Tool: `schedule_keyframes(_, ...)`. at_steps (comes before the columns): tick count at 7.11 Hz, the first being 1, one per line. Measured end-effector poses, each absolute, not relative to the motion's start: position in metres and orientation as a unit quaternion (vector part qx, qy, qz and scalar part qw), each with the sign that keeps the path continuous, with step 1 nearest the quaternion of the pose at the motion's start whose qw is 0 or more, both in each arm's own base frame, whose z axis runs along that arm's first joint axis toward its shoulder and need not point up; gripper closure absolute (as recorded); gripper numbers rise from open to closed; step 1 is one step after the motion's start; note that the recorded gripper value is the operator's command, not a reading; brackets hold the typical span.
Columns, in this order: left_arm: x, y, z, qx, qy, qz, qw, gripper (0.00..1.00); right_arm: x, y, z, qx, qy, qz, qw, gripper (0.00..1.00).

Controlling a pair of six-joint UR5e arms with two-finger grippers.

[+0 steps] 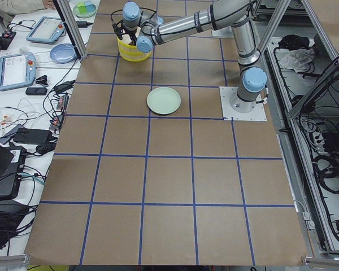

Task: Stack buns with steamer

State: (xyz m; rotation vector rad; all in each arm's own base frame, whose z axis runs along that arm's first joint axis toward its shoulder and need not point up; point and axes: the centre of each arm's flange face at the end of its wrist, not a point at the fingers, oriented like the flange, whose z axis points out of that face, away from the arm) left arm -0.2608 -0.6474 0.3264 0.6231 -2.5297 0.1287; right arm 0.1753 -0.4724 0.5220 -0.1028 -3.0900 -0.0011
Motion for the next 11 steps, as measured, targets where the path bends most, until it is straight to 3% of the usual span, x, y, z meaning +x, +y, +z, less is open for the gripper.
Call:
schedule_keyframes(3, -0.161, -0.629, 0.357, 0.08, -0.991, 0.044, 0.099, 0.0, 0.176, -0.473, 0.522, -0.033, -0.999, 0.0, 0.024, 0.0)
schedule_keyframes(5, -0.107, -0.598, 0.396, 0.047, -0.999, 0.006, 0.007, 0.0, 0.176, -0.477, 0.523, -0.032, -0.999, 0.011, 0.022, 0.0)
schedule_keyframes(11, -0.103, -0.509, 0.515, 0.042, -0.998, 0.051, -0.013, 0.0, 0.175, -0.494, 0.52, 0.001, -0.998, 0.046, 0.031, 0.0)
